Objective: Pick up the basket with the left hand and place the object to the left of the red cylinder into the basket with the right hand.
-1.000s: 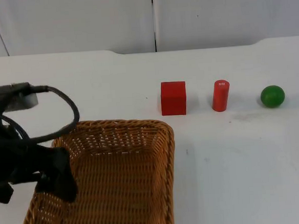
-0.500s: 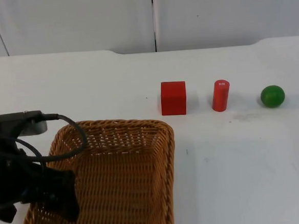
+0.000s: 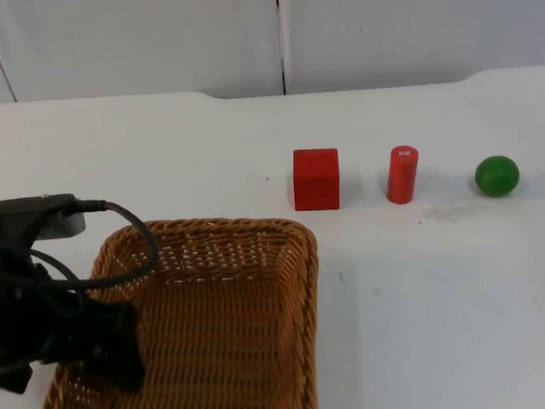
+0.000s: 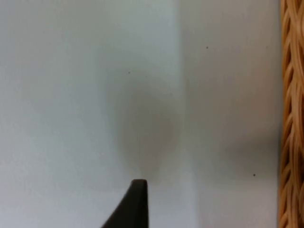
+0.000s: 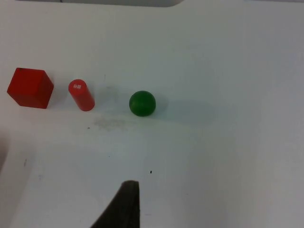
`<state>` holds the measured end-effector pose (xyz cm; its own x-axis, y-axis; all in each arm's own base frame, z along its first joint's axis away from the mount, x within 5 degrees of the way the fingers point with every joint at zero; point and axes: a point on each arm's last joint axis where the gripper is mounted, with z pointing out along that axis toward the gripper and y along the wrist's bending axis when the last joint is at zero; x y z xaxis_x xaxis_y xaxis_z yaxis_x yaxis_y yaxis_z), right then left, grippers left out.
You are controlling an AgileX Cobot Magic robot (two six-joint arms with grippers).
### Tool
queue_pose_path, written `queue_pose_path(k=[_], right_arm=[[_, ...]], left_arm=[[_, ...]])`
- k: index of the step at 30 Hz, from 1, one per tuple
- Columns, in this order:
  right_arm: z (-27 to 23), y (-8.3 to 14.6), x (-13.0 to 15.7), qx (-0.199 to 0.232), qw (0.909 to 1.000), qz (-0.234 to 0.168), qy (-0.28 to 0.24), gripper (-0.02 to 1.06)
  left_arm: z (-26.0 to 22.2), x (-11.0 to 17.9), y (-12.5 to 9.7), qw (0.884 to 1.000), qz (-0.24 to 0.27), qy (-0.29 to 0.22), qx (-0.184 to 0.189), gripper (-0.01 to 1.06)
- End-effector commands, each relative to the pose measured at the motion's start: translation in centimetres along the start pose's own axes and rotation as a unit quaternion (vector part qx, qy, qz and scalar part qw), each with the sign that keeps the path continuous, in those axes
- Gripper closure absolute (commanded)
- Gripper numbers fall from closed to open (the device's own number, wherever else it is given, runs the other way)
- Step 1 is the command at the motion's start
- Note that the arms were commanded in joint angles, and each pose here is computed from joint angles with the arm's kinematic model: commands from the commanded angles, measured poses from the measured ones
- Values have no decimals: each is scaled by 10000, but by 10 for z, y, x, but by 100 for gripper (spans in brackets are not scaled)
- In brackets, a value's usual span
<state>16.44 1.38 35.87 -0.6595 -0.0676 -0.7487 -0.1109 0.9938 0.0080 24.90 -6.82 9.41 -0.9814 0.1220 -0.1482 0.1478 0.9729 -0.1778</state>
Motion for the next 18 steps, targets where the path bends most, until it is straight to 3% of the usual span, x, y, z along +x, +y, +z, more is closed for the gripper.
queue_pose_path(k=[1, 12, 17, 18], right_arm=[[-3, -1, -1, 26, 10000, -10, -49, -1], [-3, -1, -1, 25, 10000, -31, -40, -1], [-3, -1, -1, 34, 10000, -38, -39, -1], [-3, -1, -1, 34, 10000, -38, -39, -1]], left_arm=[[1, -1, -2, 10000, -61, -48, 11, 22], [1, -1, -2, 9999, -89, -43, 25, 51], [1, -1, -2, 9999, -98, -34, 29, 83], [1, -1, -2, 9999, -98, -34, 29, 83]])
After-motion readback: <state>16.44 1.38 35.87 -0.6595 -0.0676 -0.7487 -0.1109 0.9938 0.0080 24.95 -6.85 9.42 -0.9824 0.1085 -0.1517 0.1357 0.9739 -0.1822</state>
